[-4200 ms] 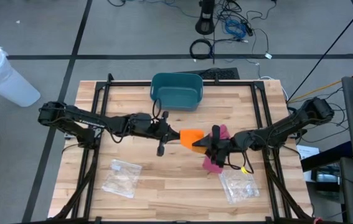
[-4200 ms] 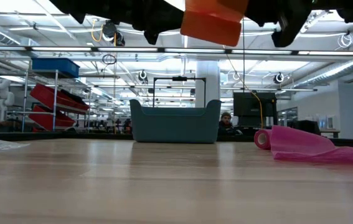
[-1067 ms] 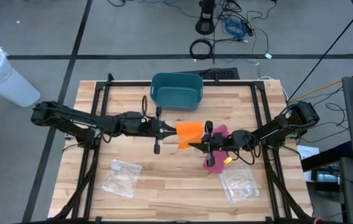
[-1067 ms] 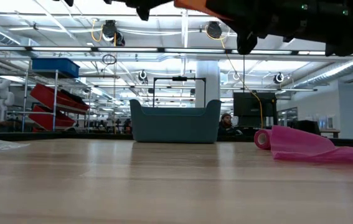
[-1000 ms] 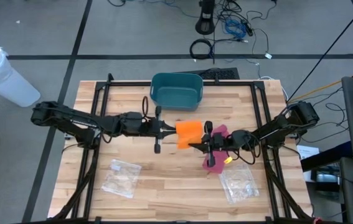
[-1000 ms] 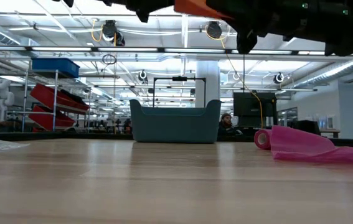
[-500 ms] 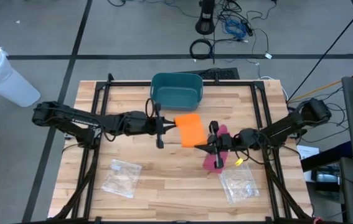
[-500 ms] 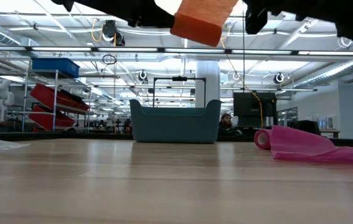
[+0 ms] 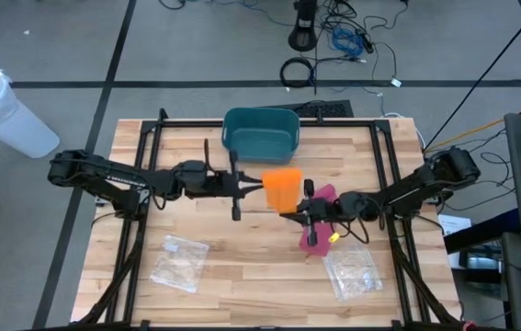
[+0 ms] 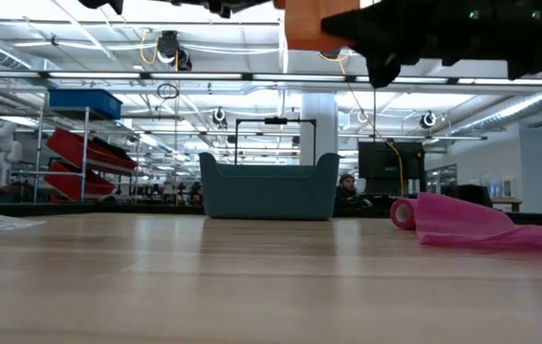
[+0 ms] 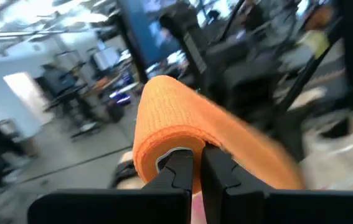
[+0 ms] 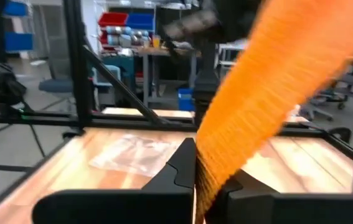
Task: Roll bandage
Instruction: Roll the orange bandage
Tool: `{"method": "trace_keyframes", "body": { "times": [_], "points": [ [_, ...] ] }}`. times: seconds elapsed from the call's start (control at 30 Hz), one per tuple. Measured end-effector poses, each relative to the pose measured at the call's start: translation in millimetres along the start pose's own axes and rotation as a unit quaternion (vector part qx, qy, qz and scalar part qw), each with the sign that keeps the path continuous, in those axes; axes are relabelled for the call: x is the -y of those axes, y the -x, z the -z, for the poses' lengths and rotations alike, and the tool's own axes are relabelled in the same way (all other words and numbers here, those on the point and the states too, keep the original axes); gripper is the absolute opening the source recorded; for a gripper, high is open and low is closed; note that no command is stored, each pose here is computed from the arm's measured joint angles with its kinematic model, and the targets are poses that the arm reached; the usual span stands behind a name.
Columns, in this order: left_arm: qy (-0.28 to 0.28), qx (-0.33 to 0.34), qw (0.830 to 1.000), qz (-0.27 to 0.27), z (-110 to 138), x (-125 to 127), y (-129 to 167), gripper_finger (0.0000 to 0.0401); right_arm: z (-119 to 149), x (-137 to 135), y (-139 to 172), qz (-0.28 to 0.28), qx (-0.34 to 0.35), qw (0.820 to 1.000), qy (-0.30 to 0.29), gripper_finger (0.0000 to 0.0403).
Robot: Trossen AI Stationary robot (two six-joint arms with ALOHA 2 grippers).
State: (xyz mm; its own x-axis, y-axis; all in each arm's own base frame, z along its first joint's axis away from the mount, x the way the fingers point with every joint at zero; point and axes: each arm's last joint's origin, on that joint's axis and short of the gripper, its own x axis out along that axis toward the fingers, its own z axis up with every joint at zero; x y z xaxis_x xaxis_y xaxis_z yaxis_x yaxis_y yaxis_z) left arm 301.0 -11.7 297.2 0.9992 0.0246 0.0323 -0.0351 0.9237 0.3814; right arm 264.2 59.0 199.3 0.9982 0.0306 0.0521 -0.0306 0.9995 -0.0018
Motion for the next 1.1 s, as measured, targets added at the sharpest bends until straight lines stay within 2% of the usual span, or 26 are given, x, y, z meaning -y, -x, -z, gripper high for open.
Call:
{"method": "trace_keyframes", "body": {
  "times": [0.23, 0.57, 0.7, 0.9, 1.1],
  "points": [
    [0.072, 0.022, 0.995, 0.065, -5, 13, 1, 0.0008, -1, 8, 2, 0.054, -0.017, 0.997, 0.043, 0.0000],
    [0.135, 0.018, 0.984, 0.117, -9, 29, 4, 0.0008, -4, 15, 2, 0.096, -0.028, 0.987, 0.124, 0.0000],
    [0.142, 0.003, 0.983, 0.117, -7, 30, 4, 0.0008, -3, 11, 3, 0.083, -0.029, 0.988, 0.124, 0.0000],
    [0.164, -0.047, 0.981, 0.089, 1, 28, 5, 0.0008, 1, -3, 6, 0.055, -0.049, 0.989, 0.125, 0.0004],
    [0.190, -0.037, 0.978, 0.079, -1, 25, 4, 0.0008, 4, -3, 6, 0.055, -0.059, 0.991, 0.111, 0.0017]
  ]
}}
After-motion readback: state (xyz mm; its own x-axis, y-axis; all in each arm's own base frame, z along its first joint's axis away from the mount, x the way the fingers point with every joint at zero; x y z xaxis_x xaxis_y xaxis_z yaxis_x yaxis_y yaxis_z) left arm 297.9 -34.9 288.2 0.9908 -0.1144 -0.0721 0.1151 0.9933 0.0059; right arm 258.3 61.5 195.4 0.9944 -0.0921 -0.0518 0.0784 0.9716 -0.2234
